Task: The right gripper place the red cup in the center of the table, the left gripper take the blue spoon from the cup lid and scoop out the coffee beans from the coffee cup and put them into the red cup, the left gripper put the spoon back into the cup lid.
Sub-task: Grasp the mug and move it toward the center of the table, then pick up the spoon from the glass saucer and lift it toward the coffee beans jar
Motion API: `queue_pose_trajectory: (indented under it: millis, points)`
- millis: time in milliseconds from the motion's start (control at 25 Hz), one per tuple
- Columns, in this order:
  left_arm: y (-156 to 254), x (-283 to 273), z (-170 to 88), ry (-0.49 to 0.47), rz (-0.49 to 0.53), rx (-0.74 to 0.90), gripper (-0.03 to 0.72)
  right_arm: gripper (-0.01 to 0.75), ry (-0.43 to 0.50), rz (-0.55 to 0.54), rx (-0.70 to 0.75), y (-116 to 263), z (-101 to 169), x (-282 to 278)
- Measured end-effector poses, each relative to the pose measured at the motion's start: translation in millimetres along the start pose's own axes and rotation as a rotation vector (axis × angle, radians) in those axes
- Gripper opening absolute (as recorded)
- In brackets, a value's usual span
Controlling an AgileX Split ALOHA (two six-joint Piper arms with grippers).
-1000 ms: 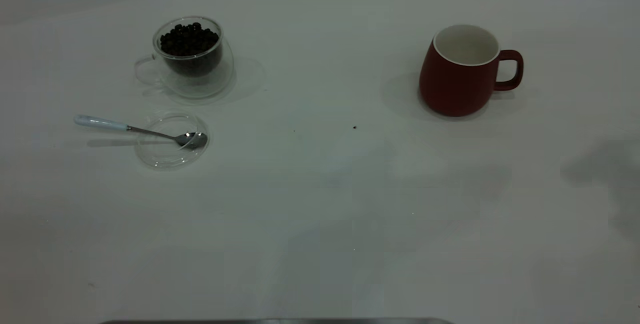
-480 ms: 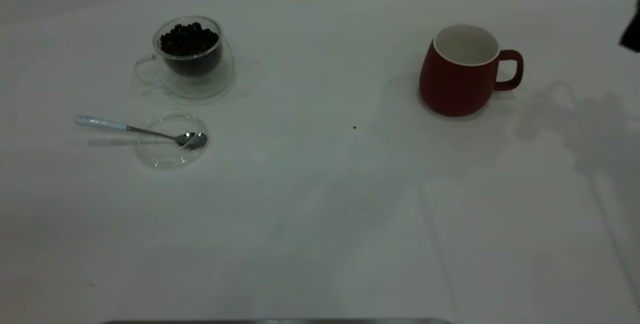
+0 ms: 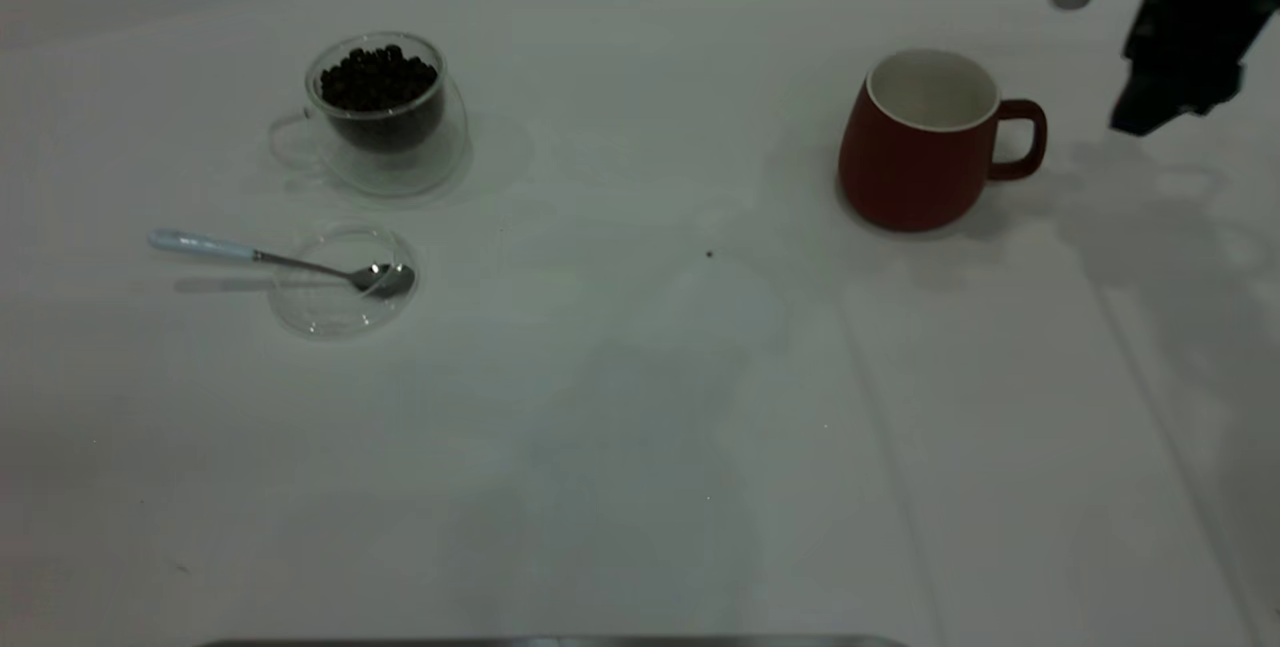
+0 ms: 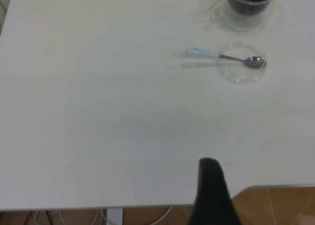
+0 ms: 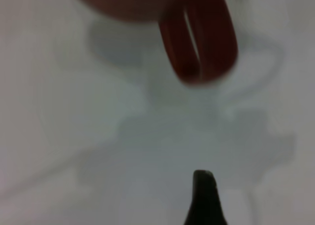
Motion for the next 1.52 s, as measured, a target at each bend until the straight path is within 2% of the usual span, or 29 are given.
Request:
queue_pose_trajectory:
  millis: [400, 1200, 1360, 1520]
  points:
    - [0.0, 0.0, 0.0, 0.000, 0.000, 0.000, 0.582, 0.588, -0.020, -0.054, -0.093, -55.6, 15.4, 20.0]
    - [0.0, 0.0, 0.0, 0.000, 0.000, 0.000, 0.582, 0.588, -0.064, -0.269, -0.075, -184.0, 61.1, -4.4]
    - [0.0, 0.0, 0.0, 0.000, 0.000, 0.000, 0.582, 0.588, -0.143, -0.279, -0.007, -184.9, 59.0, -36.4]
    - [0.0, 0.0, 0.0, 0.000, 0.000, 0.000, 0.582, 0.588, -0.198, -0.269, 0.108, -175.9, 44.8, -108.7]
Point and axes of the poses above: a point on each arm's last joint axis where the gripper is mounted, x pointing out along that axis toward the gripper, z along the wrist's bending axis when the last joint is at zero, y = z × x, the point moved 4 cm from there along x, pointing out along that axis toward the gripper, and after that the axes turned 9 degrees about -x, right-handed, at the moved point
